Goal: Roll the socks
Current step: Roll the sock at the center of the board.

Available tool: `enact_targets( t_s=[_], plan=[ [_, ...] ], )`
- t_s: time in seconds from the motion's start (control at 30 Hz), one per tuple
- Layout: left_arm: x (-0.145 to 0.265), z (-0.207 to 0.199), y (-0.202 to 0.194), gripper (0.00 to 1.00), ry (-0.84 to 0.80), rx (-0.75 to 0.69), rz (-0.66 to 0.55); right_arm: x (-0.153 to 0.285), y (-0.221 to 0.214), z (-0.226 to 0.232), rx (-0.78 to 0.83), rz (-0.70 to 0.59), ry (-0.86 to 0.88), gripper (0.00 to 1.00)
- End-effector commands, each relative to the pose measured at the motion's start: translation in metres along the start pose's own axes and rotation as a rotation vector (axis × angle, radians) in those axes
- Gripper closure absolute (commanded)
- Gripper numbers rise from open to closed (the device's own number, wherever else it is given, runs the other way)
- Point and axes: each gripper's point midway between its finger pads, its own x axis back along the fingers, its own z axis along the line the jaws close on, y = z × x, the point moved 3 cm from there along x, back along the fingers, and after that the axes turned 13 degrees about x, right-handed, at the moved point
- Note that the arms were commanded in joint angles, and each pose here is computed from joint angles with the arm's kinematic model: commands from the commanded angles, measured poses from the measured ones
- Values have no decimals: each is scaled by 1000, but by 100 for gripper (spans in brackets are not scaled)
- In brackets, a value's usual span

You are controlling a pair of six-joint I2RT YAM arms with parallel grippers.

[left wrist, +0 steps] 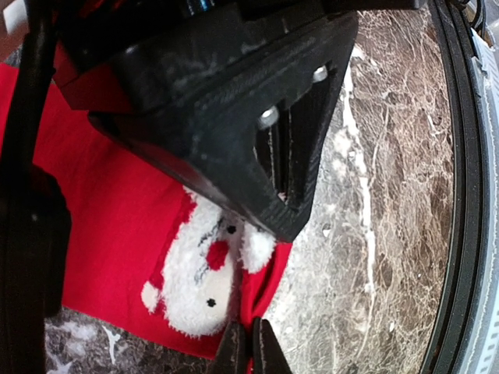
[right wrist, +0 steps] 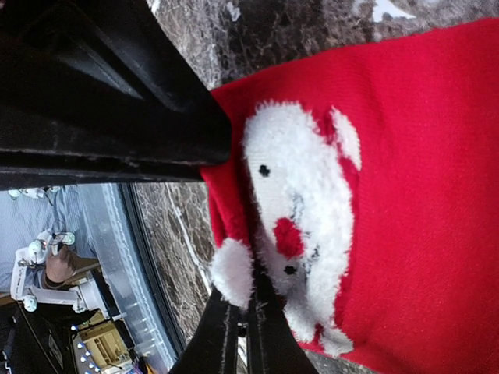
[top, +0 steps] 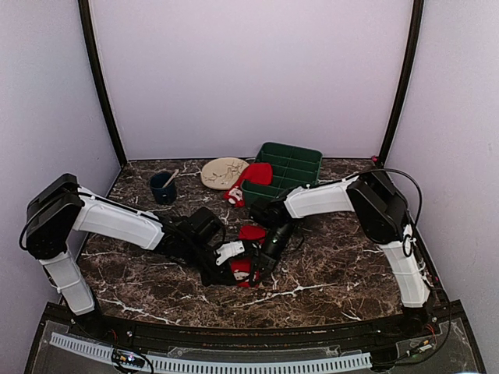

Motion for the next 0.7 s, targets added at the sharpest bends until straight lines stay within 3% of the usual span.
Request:
enact_targets(
  t_s=[0.0,0.13,0.67],
  plan=[
    [-5,-5,-8,100,-35,11,53,9,4,0,-2,-63,-8,94],
    [-6,-5,-9,100,-45,18,60,15,6,2,-1,-101,-9,78],
    [0,-2,0,100,-127,85,74,31,4,-2,-7,-207,-75,76]
  ],
)
